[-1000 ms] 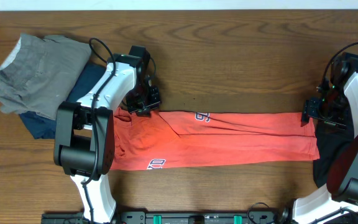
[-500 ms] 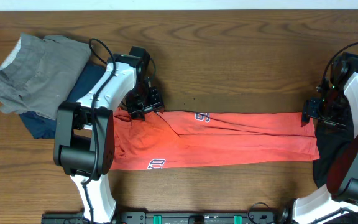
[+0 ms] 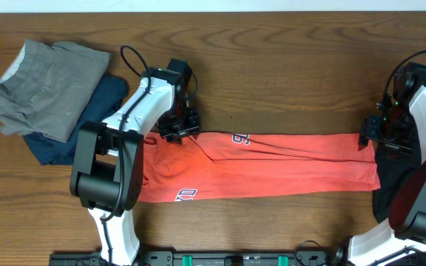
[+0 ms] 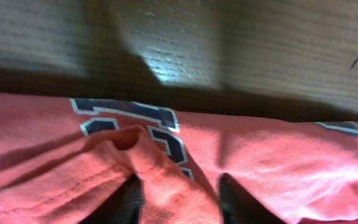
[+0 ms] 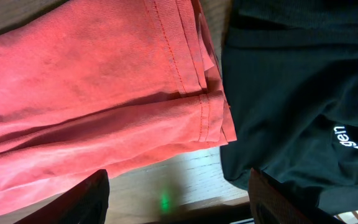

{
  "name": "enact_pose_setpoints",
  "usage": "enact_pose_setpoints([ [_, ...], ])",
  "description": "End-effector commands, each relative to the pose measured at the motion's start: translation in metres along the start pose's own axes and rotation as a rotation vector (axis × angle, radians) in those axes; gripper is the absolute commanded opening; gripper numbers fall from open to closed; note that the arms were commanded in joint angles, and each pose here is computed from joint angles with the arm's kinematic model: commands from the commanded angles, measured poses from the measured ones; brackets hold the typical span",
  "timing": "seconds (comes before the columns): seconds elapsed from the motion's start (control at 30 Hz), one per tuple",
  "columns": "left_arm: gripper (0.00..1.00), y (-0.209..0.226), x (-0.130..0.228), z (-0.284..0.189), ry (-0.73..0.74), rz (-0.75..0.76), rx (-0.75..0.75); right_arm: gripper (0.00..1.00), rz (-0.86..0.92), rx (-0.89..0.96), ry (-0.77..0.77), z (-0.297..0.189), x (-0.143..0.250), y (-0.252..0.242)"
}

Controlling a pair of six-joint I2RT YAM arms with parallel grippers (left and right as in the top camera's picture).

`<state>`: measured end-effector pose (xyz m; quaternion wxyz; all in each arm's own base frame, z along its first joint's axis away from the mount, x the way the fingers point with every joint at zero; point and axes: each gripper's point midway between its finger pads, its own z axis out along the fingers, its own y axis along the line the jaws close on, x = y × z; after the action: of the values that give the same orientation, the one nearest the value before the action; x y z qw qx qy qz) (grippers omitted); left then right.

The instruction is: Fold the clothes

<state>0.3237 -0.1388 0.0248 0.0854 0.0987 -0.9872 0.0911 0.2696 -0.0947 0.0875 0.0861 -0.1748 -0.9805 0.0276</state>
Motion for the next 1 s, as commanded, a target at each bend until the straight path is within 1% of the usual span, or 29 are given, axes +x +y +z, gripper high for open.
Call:
enact_pose_setpoints([
  [0.0,0.37,0.008,0.001,0.004,0.008,-0.004,-0.026,0.69,-0.009,-0.005,-0.008,-0.001,0.001,0.000],
  [0.1,0.36,0.008,0.001,0.005,0.011,-0.004,-0.028,0.69,-0.009,-0.005,-0.007,-0.001,0.001,0.000],
  [0.13,0.32,0.008,0.001,0.005,0.011,-0.004,-0.028,0.69,-0.009,-0.005,-0.008,-0.001,0.001,0.000],
  [0.23,0.27,0.008,0.001,0.005,0.011,-0.004,-0.028,0.69,-0.010,-0.005,-0.007,-0.001,0.001,0.000],
  [0.33,0.19,0.009,0.001,0.004,0.010,-0.005,-0.028,0.69,-0.009,-0.005,-0.007,-0.001,0.001,0.000],
  [0.43,0.06,0.009,0.001,0.004,0.010,-0.005,-0.028,0.69,-0.009,-0.005,-0.007,-0.001,0.001,0.000],
  [0.57,0.06,0.009,0.003,0.004,0.018,-0.007,-0.031,0.69,-0.010,-0.005,-0.007,-0.001,0.001,0.000],
  [0.73,0.06,0.002,0.028,-0.017,0.104,-0.022,0.003,0.69,-0.010,-0.005,-0.008,-0.001,0.001,0.000],
  [0.83,0.06,-0.005,0.039,-0.039,0.077,0.002,0.030,0.68,-0.010,-0.005,-0.008,-0.001,0.001,0.000],
  [0.97,0.06,-0.024,0.052,-0.057,0.022,0.078,0.053,0.69,-0.010,-0.005,-0.008,-0.001,0.001,0.000],
])
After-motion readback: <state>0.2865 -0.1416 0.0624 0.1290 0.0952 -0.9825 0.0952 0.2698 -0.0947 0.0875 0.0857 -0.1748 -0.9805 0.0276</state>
